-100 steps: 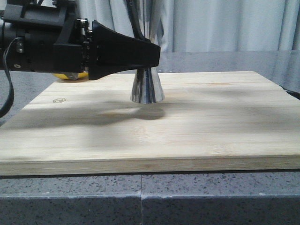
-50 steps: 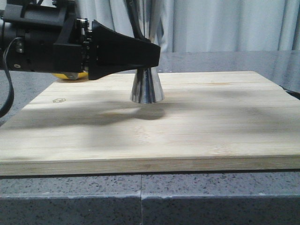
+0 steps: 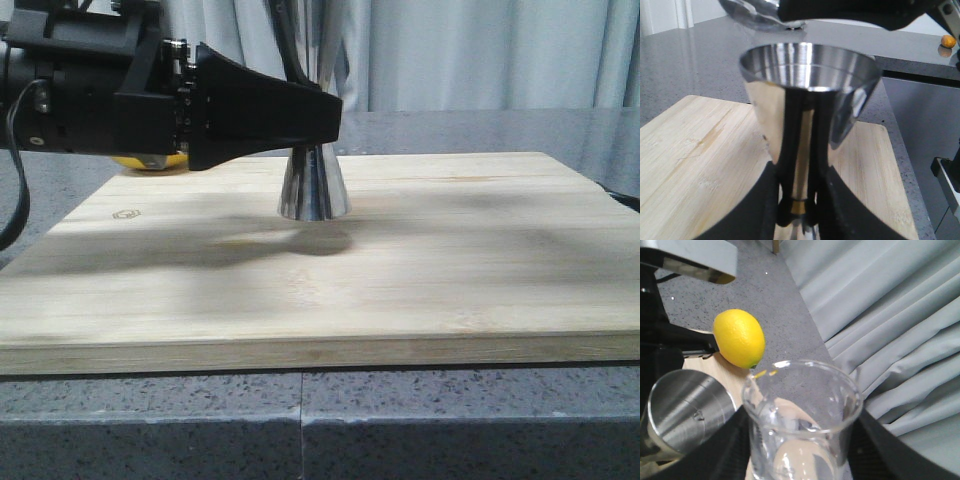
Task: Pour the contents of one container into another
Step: 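Tilt the beaker with the right gripper over the jigger's upper cup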
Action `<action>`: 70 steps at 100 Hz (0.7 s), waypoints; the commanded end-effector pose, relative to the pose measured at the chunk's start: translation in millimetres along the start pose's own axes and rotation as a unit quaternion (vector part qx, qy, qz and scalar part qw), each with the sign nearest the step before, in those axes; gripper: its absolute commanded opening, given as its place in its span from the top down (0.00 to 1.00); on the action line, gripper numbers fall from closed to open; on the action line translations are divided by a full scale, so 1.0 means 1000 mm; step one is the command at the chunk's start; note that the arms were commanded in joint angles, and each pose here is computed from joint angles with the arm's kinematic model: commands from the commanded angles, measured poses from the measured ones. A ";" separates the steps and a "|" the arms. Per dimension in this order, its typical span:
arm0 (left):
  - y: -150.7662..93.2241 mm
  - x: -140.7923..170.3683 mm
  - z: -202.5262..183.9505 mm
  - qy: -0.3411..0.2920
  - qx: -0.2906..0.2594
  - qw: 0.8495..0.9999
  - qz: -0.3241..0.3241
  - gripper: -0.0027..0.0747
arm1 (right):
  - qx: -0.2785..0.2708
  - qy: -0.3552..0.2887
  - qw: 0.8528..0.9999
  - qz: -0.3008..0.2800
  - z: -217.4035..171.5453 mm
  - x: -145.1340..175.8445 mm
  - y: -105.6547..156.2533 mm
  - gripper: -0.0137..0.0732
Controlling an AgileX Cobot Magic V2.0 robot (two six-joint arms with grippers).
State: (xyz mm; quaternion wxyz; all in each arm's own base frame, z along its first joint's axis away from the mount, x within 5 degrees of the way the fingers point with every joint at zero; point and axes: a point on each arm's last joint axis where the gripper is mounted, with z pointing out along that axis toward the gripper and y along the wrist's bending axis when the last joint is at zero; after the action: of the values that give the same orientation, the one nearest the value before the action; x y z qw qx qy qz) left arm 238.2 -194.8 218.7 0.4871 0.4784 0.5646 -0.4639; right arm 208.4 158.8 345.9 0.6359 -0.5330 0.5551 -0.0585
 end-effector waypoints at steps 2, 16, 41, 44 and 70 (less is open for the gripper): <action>-0.015 -0.035 -0.003 -0.110 0.061 0.992 0.016 0.99 | 0.031 -0.050 0.998 -0.016 -0.010 -0.018 -0.015 0.62; -0.015 -0.035 -0.003 -0.109 0.062 0.992 0.017 0.99 | 0.030 -0.049 0.998 -0.025 -0.010 -0.018 -0.015 0.62; -0.015 -0.035 -0.003 -0.108 0.063 0.992 0.017 0.99 | 0.029 -0.048 0.998 -0.038 -0.010 -0.018 -0.015 0.62; -0.015 -0.035 -0.003 -0.108 0.063 0.992 0.017 0.99 | 0.029 -0.048 0.998 -0.041 -0.010 -0.018 -0.015 0.62; -0.015 -0.035 -0.003 -0.108 0.063 0.992 0.017 0.99 | 0.028 -0.048 0.996 -0.064 -0.010 -0.018 -0.014 0.62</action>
State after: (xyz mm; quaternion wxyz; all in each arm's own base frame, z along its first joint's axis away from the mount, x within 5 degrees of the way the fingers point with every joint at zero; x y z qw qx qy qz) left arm 238.1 -194.8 218.6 0.4866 0.4791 0.5644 -0.4638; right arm 208.1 159.1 345.6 0.6311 -0.5618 0.5275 -0.0887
